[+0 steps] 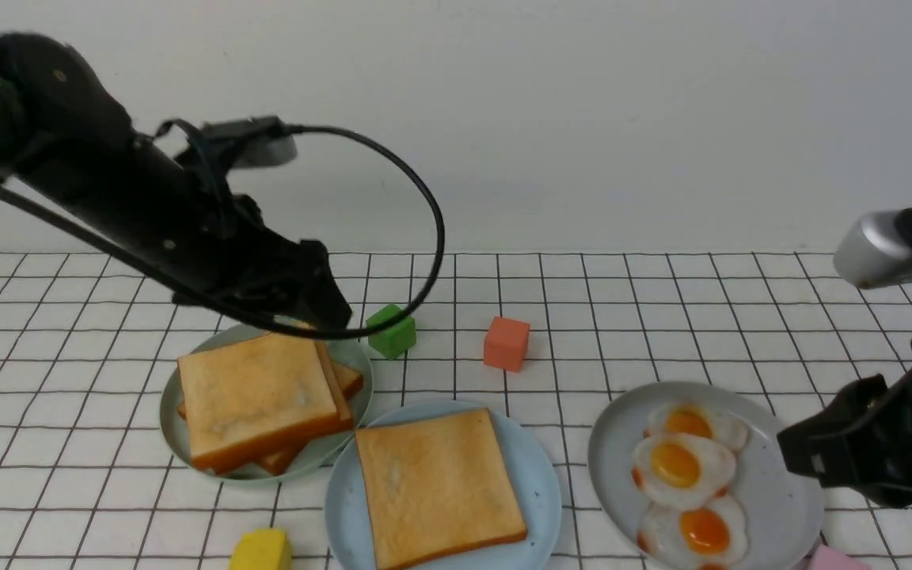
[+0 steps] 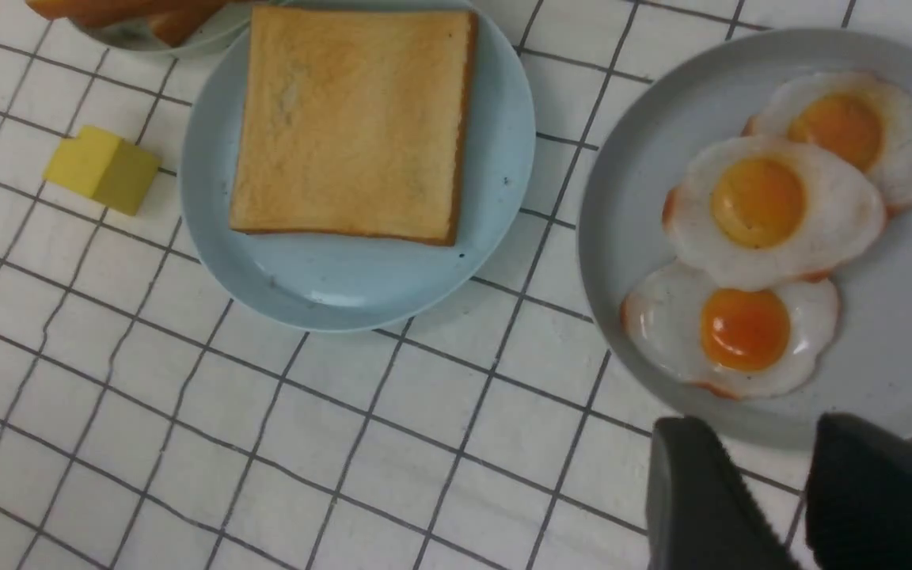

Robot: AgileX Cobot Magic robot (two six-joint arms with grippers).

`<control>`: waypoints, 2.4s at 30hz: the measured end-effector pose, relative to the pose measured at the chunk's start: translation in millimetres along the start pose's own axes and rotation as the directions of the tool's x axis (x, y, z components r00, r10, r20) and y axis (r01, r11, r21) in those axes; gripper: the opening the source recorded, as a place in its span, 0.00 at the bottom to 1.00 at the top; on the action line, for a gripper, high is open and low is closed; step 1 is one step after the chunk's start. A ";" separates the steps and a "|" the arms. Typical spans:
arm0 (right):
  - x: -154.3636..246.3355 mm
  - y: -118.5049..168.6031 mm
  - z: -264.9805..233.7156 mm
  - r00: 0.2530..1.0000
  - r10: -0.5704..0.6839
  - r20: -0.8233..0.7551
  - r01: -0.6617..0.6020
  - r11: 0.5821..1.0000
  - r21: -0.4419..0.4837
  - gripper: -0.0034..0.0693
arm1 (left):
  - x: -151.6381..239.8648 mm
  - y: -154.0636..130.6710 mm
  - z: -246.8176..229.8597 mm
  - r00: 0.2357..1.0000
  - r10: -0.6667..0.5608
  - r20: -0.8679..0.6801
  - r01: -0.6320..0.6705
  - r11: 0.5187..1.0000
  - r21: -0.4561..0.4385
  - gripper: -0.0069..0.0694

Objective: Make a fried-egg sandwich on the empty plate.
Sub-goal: Use the right arm to grab a fried egg, then use the right arm to place the fried egg on the slice of bread in the middle

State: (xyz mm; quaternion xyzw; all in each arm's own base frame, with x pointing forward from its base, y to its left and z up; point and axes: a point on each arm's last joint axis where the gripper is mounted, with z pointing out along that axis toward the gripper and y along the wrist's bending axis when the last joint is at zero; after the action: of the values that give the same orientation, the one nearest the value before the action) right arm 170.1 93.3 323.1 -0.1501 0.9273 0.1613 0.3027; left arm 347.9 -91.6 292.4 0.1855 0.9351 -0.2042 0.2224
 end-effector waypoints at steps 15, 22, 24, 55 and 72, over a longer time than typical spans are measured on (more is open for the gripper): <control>-18.8 -75.0 63.8 0.948 0.318 -0.022 -0.305 0.924 0.230 0.38 | 81.6 -131.8 -49.1 0.961 0.273 0.036 -0.274 0.936 0.219 0.07; -18.6 -113.5 108.3 0.879 0.465 -0.105 -0.468 0.884 -0.002 0.38 | 111.7 -160.8 -34.3 0.931 0.343 0.124 -0.363 0.902 0.232 0.07; -17.8 -124.5 123.5 0.855 0.505 -0.114 -0.514 0.855 -0.067 0.41 | 112.8 -166.9 -33.8 0.923 0.354 0.148 -0.381 0.894 0.236 0.07; 9.4 -167.2 197.6 0.748 0.637 -0.185 -0.659 0.745 -0.104 0.26 | 111.0 -169.0 -33.5 0.918 0.353 0.180 -0.387 0.894 0.226 0.07; -22.7 -142.5 144.8 0.823 0.564 -0.066 -0.565 0.799 -0.207 0.14 | 121.6 -151.1 -58.0 0.948 0.301 0.106 -0.310 0.947 0.085 0.07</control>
State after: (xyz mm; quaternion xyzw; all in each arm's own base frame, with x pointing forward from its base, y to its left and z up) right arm 315.5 25.2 196.6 0.1005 0.9067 0.3442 0.2223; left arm 160.8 -161.7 325.3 0.3297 0.8724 -0.2223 0.2843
